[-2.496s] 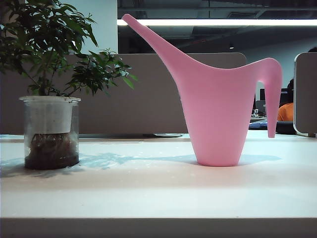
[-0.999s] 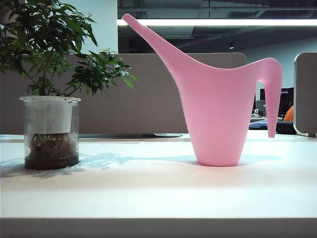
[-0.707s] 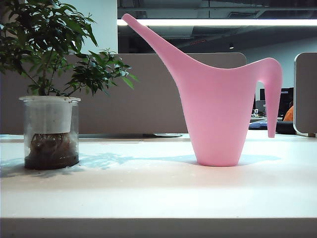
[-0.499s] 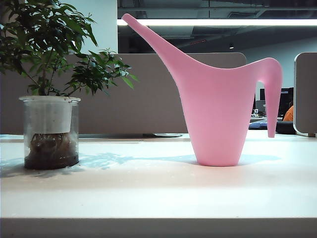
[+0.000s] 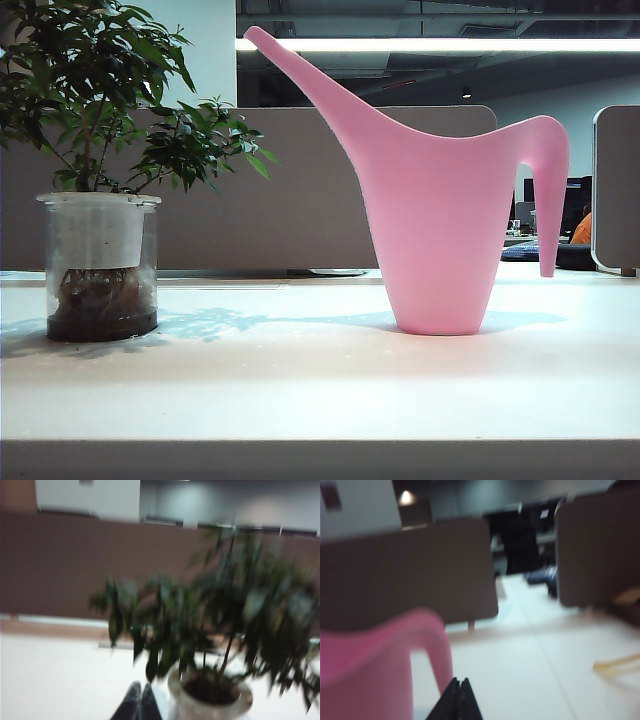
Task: Pick up the watering can from the table, water the potted plant, and put the can back.
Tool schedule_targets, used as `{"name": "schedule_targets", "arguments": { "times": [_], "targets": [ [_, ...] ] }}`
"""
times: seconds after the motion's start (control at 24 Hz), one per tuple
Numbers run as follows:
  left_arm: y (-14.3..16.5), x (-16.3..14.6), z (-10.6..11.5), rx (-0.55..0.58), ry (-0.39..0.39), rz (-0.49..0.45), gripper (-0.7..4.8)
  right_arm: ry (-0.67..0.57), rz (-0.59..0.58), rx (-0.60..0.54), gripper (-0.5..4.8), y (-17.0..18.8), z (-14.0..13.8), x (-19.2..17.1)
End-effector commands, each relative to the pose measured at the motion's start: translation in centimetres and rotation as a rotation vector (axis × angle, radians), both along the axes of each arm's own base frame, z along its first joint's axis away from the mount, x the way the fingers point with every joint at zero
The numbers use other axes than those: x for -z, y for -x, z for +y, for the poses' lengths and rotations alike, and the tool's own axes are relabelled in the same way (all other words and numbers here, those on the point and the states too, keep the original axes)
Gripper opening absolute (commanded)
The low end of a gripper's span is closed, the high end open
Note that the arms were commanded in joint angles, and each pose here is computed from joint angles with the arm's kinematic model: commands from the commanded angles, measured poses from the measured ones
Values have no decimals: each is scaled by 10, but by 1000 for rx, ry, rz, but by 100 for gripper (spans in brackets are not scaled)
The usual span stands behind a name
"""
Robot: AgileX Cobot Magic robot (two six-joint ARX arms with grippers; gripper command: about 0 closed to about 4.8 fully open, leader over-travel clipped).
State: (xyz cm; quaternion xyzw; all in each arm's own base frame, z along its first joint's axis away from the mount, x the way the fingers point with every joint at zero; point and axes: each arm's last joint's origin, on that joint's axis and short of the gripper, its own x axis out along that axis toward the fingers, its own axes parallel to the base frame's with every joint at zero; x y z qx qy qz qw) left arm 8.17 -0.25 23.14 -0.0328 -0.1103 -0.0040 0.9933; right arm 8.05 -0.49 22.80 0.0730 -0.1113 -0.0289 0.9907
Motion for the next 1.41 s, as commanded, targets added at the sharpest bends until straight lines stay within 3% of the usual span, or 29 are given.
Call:
{"name": "schedule_targets", "arguments": {
  "times": [0.04, 0.17, 0.33, 0.42, 0.5, 0.67, 0.79, 0.92, 1.12, 1.21, 1.25, 1.29, 1.41],
  "targets": [
    [7, -37, 0, -8, -23, -35, -5, -20, -67, 35, -6, 15, 0, -35],
    [8, -96, 0, 17, -19, -102, -5, 30, -63, 47, -6, 33, 1, -78],
    [-16, -171, -5, 132, -56, -80, -5, 145, -104, 112, -6, 40, 0, -144],
    [-23, -196, -9, 156, -74, -107, -5, 145, -80, 134, -6, 32, -1, -167],
    [-35, -210, -15, 221, -110, -46, -5, 153, -16, 136, -6, 17, -2, -181],
    [-44, -225, -31, 378, -187, 85, -5, 160, 245, 80, -6, -16, -2, -194],
    [-38, -225, -45, 543, -200, 212, -5, 167, 359, 39, -6, -31, 1, -187],
    [-32, -218, -57, 662, -225, 280, -5, 174, 483, -5, -6, -43, 4, -174],
    [-28, -216, -67, 736, -239, 295, -5, 179, 533, -79, -3, -55, 9, -168],
    [-29, -215, -67, 736, -240, 299, -5, 175, 551, -137, 110, -60, 10, -165],
    [-29, -215, -67, 736, -240, 298, -5, 174, 574, -141, 237, -64, 10, -163],
    [-29, -215, -67, 736, -240, 298, -5, 174, 586, -143, 284, -66, 11, -161],
    [-29, -216, -67, 736, -239, 296, -5, 178, 636, -159, 322, -80, 13, -154]
  ]
}}
